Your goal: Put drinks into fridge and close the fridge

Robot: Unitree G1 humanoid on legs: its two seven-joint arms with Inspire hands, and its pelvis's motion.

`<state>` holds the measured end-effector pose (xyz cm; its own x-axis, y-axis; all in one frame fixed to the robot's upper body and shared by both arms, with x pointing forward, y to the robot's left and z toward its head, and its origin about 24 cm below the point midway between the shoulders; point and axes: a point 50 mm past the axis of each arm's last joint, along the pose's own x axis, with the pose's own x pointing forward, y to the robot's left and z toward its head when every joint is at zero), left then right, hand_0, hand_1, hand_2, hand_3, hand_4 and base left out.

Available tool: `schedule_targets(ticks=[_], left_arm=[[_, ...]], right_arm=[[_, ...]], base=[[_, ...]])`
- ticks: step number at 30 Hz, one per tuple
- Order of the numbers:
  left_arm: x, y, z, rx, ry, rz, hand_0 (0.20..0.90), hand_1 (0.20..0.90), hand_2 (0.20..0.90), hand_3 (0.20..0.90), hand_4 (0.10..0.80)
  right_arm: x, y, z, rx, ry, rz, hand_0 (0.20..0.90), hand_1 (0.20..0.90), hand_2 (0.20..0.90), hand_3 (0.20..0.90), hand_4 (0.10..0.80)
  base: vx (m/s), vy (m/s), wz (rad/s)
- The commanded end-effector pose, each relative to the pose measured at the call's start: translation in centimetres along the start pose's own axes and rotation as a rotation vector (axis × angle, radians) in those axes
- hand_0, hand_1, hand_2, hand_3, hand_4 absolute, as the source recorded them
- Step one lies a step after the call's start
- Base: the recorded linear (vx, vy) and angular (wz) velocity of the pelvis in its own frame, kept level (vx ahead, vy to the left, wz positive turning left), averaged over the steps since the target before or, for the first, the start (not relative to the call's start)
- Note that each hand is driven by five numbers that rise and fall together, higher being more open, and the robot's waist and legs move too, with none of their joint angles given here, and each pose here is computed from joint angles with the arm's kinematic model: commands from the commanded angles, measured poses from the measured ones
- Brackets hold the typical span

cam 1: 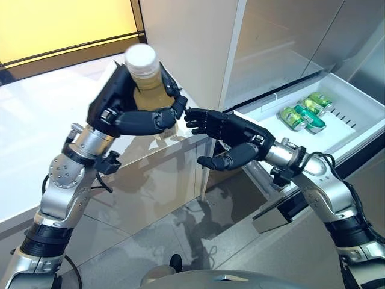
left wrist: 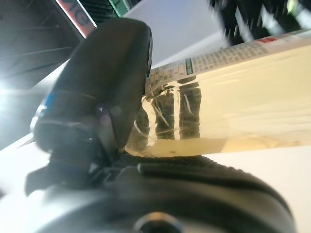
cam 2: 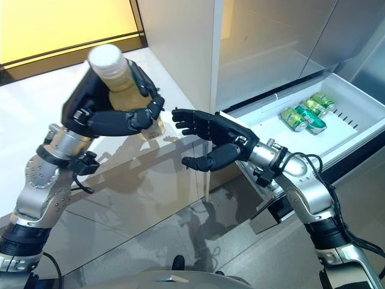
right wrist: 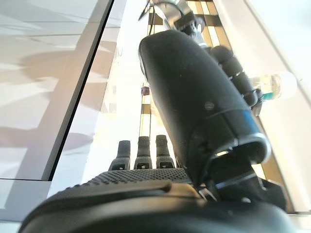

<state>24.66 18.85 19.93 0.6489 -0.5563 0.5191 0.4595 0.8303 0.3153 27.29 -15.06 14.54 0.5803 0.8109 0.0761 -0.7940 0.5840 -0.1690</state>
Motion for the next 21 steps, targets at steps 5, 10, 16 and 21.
schedule_targets(ticks=[5, 10, 16, 21], left_arm=[[3.7, 0.4, 4.8, -0.022, -0.319, -0.047, 0.300, 0.300, 0.300, 0.200, 0.100], [4.4, -0.3, 4.6, -0.049, -0.310, -0.084, 0.300, 0.300, 0.300, 0.200, 0.100], [4.9, -0.9, 4.5, -0.087, -0.311, -0.119, 0.300, 0.300, 0.300, 0.200, 0.100], [5.4, -1.5, 4.3, -0.118, -0.303, -0.142, 0.300, 0.300, 0.300, 0.200, 0.100]], right_arm=[[3.1, 0.1, 4.5, -0.019, -0.229, 0.051, 0.900, 0.900, 0.900, 0.900, 0.800], [4.5, 0.5, 4.8, 0.022, -0.233, 0.073, 0.900, 0.900, 0.900, 0.900, 0.800], [5.8, 1.2, 4.7, 0.043, -0.227, 0.108, 0.900, 0.900, 0.900, 0.900, 0.800], [6.7, 1.7, 5.2, 0.034, -0.234, 0.125, 0.900, 0.900, 0.900, 0.900, 0.800]], base=[[0.000, 0.000, 0.00], [0.013, -0.001, 0.02], [0.000, 0.000, 0.00], [0.000, 0.000, 0.00]])
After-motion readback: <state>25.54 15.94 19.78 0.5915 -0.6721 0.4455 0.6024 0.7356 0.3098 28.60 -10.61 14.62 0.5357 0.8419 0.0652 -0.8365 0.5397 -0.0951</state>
